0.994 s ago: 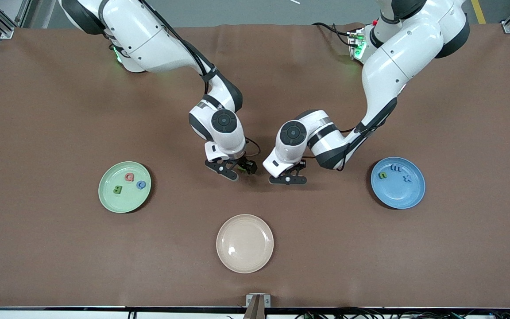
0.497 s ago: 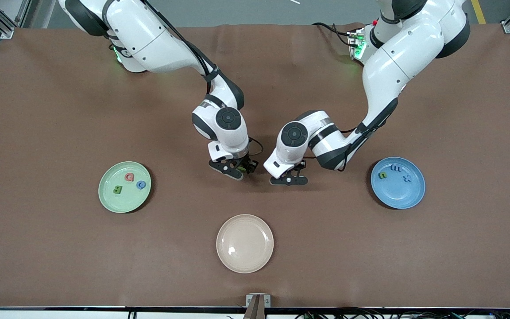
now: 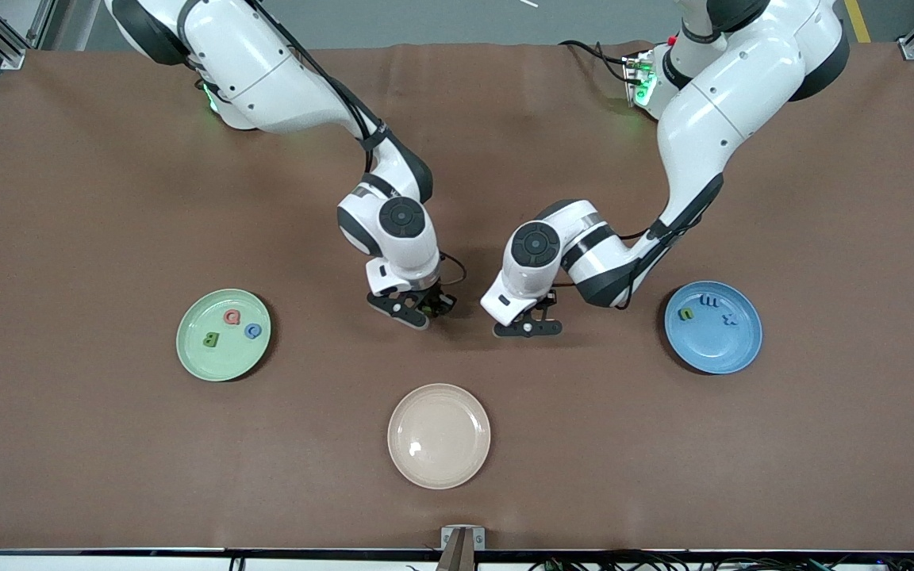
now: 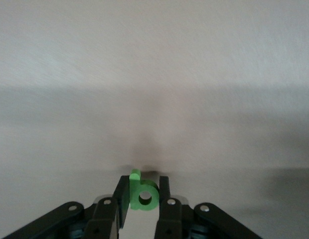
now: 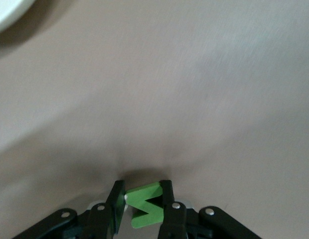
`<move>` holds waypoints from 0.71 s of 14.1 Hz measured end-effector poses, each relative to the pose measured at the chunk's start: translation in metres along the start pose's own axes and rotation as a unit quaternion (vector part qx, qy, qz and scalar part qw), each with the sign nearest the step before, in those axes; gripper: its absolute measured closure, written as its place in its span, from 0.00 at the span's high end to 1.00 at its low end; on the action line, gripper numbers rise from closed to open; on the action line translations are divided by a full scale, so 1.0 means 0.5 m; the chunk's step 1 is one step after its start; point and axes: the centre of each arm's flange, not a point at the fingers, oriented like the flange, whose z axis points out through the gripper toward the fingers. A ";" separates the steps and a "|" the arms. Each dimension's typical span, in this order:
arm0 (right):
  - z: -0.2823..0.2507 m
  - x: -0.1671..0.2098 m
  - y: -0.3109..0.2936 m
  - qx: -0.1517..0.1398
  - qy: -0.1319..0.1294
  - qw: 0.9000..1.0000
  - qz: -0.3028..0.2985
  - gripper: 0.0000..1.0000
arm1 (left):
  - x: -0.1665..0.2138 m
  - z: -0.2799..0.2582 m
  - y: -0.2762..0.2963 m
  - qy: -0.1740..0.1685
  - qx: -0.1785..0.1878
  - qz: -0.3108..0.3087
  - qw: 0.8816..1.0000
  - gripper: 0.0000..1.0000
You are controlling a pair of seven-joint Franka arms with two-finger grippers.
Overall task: Sort upper and lower case letters into plates
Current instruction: 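Place the b in the blue plate while the right gripper places the Z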
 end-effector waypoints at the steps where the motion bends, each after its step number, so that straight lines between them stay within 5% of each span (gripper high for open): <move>1: 0.001 0.033 0.015 -0.006 0.001 1.000 -0.004 0.34 | 0.013 -0.027 -0.017 0.005 0.008 -0.003 1.000 0.27; 7: -0.073 0.273 0.154 -0.054 -0.005 0.996 -0.066 0.34 | 0.088 -0.158 -0.210 -0.015 0.019 0.033 0.999 0.27; 10: -0.124 0.360 0.232 -0.073 -0.028 0.992 -0.096 0.34 | 0.109 -0.158 -0.370 -0.021 0.020 0.061 0.998 0.27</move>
